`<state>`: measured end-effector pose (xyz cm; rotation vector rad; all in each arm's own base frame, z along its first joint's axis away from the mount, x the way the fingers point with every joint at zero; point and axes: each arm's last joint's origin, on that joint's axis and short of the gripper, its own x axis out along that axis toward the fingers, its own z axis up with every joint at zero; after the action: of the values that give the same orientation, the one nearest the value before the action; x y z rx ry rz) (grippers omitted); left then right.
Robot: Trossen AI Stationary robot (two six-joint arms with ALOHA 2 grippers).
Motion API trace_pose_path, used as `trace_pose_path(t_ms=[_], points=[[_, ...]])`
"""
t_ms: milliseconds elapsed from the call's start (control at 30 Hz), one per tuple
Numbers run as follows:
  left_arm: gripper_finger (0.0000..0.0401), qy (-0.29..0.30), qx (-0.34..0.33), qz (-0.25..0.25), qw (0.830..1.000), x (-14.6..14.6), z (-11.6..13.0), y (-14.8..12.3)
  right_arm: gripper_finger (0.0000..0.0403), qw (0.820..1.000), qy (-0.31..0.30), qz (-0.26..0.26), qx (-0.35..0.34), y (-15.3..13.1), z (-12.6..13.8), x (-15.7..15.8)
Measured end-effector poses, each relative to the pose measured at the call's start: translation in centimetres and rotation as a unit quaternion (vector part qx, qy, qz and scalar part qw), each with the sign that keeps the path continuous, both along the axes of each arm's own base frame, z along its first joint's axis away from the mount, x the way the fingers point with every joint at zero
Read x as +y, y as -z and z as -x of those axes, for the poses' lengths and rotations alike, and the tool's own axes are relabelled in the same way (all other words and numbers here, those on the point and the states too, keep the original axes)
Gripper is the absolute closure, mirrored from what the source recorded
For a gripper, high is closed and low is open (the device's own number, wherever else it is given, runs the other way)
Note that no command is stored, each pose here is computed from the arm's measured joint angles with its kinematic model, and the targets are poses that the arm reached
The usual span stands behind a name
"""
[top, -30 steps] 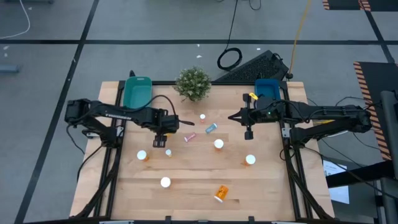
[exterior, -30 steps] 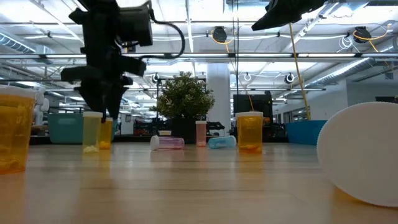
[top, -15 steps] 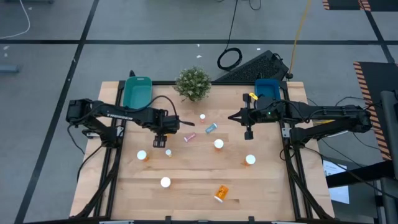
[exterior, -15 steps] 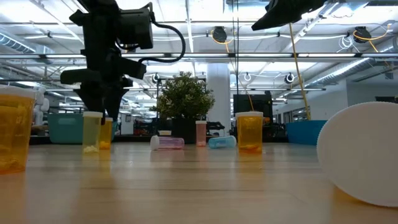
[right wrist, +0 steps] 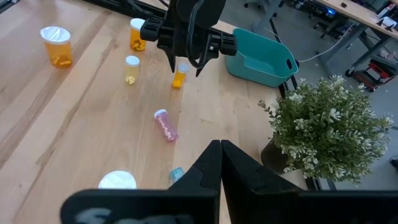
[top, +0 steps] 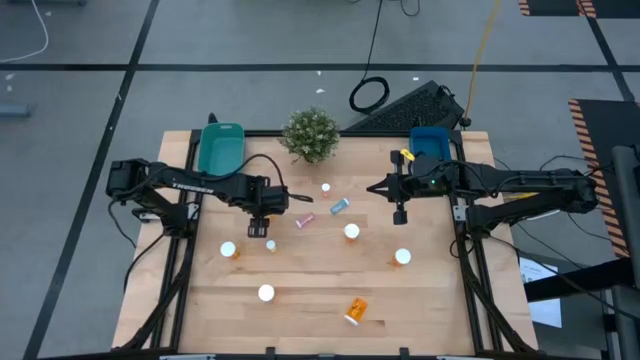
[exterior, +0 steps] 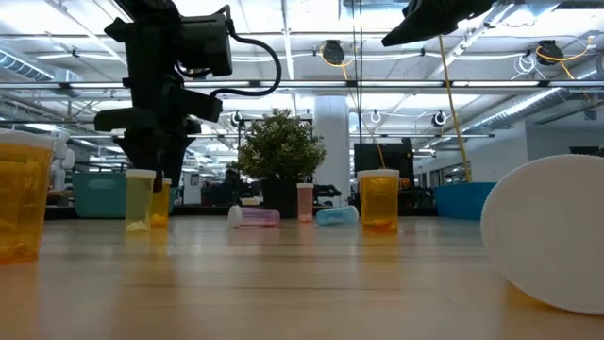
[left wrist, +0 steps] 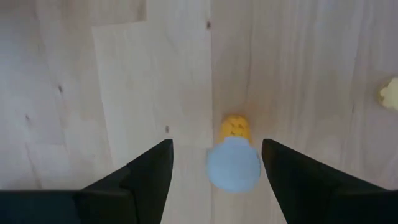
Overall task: Pick and place medicine bottles into bin by pill shape (circle, oval)
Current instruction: Put the small orange pill bottle into the green bin
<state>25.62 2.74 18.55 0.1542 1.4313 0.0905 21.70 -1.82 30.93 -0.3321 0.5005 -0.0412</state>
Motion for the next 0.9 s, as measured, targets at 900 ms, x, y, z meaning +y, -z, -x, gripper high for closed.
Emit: trace_pose_path(t_ms=[900], points=[[0.0276, 0.002, 0.006, 0.01, 1.0, -0.09, 0.12, 0.02, 0.0403, 1.0, 0.0, 0.0, 0.0, 0.0, 0.0, 0.0]])
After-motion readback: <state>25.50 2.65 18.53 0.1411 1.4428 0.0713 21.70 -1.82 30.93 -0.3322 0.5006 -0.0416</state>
